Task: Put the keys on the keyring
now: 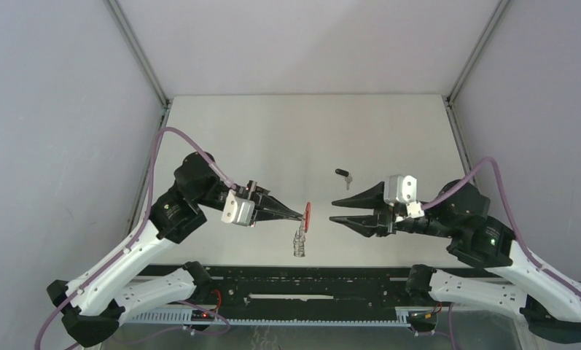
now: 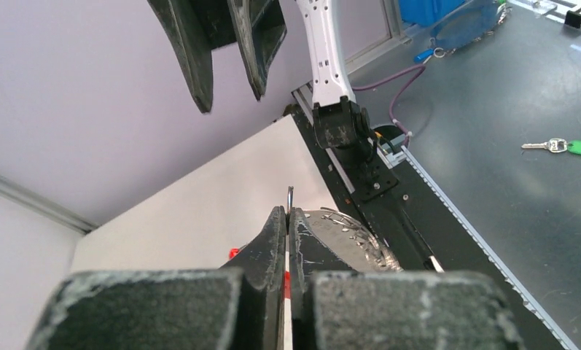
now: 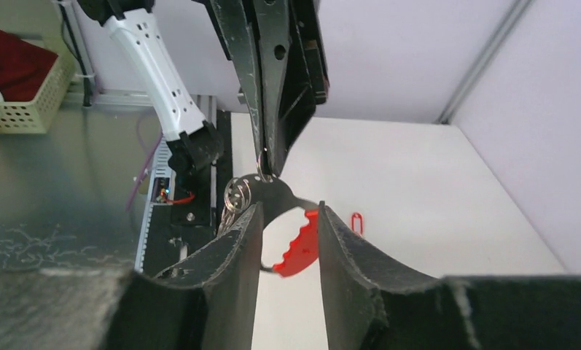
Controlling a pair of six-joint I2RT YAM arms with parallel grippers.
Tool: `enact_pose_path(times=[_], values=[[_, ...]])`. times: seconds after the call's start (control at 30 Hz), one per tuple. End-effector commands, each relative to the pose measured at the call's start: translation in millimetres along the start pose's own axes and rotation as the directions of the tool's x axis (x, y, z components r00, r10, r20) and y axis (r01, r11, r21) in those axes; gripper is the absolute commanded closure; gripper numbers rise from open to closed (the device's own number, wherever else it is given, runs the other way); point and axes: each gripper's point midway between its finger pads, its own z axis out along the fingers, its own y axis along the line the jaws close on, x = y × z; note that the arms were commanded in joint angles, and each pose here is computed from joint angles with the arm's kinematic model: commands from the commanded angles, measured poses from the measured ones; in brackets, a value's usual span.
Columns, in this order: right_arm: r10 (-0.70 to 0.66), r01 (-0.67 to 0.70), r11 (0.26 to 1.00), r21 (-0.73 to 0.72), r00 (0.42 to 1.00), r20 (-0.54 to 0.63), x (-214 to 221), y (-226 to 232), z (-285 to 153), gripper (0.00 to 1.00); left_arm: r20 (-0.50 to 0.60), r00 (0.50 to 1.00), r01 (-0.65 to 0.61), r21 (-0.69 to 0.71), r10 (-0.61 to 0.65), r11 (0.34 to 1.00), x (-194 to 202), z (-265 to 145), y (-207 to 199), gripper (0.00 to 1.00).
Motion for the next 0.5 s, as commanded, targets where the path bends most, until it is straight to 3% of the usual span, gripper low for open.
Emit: enact_pose_path(times=[0.0,0.47], values=[[-0.021,0.027,0.995,-0.098,0.998,0.061,-4,9,24,0.60,0.089,0.995,-0.048,0.029,0.045,0.998,-23,3,-1,1.00],[-0.032,0.061,0.984,-0.167,0.985,0.172,-18,23,37,0.63,0.119,0.993,-0.010,0.025,0.007,1.000,-31,6,3,1.00]])
